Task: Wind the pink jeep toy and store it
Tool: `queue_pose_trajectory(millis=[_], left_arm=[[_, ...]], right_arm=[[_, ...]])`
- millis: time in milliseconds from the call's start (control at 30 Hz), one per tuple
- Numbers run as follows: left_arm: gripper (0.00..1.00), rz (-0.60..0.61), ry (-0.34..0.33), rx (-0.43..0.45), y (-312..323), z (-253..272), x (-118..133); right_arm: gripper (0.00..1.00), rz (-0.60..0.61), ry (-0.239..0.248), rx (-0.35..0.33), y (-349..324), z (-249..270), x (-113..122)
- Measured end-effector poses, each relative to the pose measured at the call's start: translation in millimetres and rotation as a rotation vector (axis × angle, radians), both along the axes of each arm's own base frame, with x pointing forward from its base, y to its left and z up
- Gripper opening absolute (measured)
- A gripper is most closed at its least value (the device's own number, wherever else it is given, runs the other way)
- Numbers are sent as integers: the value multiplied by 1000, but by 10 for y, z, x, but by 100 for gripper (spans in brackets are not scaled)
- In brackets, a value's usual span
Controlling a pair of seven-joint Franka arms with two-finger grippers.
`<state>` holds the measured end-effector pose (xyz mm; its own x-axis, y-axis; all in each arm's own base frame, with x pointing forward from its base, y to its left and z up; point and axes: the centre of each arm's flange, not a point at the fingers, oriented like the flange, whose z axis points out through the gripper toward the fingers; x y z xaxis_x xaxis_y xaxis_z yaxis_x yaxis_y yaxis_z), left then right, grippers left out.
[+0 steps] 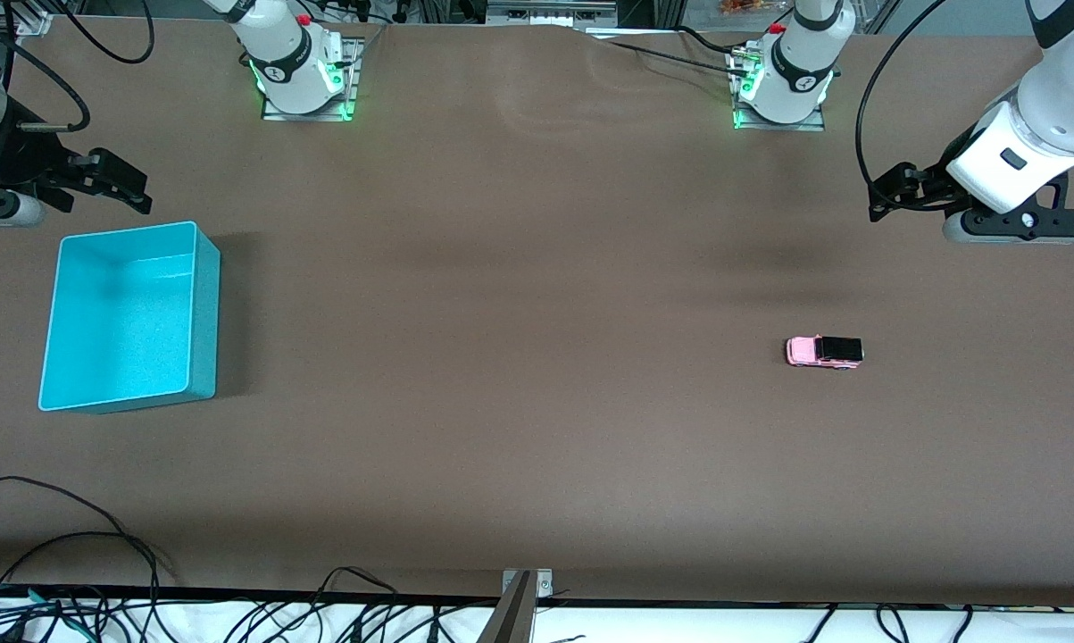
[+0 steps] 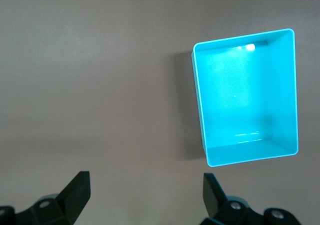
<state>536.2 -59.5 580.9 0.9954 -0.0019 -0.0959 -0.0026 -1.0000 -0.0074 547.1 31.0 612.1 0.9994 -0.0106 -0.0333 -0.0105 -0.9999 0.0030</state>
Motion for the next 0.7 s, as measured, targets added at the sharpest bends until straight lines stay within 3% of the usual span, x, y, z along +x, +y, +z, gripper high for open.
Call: queue_pose_trajectory(millis=[700], left_arm=[[100,-51,60,7,-235,-53,-96]], right_arm=[[100,0,0,0,0,0,0]])
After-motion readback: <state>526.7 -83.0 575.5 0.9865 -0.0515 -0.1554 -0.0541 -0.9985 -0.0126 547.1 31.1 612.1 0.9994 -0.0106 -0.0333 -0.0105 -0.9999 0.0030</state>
